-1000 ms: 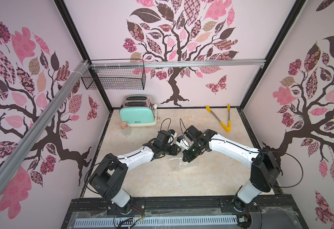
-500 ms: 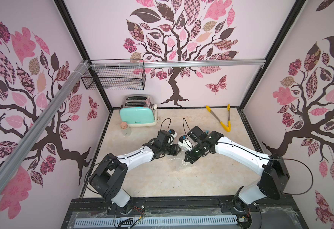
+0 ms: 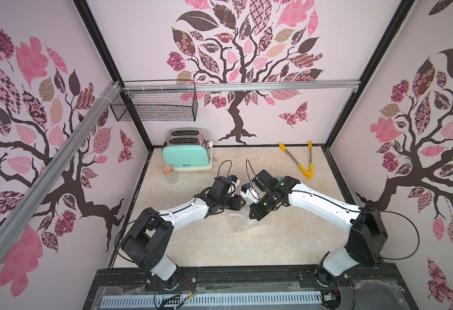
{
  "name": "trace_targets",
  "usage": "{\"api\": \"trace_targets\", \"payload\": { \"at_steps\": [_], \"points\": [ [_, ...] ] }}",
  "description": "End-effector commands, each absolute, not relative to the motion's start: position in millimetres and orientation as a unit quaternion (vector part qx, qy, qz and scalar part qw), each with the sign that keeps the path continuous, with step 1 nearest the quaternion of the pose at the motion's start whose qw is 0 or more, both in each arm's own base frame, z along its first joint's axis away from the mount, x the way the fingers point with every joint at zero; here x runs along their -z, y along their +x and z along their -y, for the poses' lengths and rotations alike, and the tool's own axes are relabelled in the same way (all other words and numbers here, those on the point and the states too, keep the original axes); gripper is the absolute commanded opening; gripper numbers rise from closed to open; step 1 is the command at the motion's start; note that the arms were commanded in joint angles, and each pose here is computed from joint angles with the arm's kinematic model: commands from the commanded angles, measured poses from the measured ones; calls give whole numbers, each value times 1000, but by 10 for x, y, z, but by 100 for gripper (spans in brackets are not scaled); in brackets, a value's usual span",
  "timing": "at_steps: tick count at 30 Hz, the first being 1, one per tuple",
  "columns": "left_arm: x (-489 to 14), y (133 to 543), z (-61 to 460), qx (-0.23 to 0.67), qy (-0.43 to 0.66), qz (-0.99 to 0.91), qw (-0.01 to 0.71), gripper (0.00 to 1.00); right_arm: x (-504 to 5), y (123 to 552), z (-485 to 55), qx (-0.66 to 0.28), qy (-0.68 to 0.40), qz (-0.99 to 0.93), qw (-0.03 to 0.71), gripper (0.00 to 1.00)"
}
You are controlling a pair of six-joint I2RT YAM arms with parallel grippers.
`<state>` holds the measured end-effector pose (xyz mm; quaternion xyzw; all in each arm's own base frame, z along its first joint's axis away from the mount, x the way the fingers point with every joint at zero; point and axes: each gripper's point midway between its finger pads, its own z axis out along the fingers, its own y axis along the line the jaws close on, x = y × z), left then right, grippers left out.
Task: Wrap mugs in bubble wrap
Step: Stick the tape on the bubble wrap.
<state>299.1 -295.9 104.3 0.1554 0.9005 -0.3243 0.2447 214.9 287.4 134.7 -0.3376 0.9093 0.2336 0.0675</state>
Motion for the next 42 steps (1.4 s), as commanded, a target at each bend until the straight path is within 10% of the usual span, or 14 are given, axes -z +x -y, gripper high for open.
{"api": "trace_targets", "payload": {
  "at_steps": [1,28,31,38,42],
  "points": [
    [-1090,2991,2972,327,165,-896,253,36,-1384,2228,-2919,-222,-344,-909,73,0],
    [-1091,2978,2959,326,165,-896,254,36,-1704,2360,-2796,-211,-297,-918,156,73],
    [-1081,2979,2963,326,164,-896,252,36,-1843,2291,-2845,-244,-295,-909,165,67],
    [-1083,2982,2961,325,164,-896,253,36,-1687,1933,-2968,-317,-307,-891,109,7],
    [-1097,2984,2960,326,164,-896,255,36,-1600,1925,-2997,-323,-299,-892,105,0]
  ]
}}
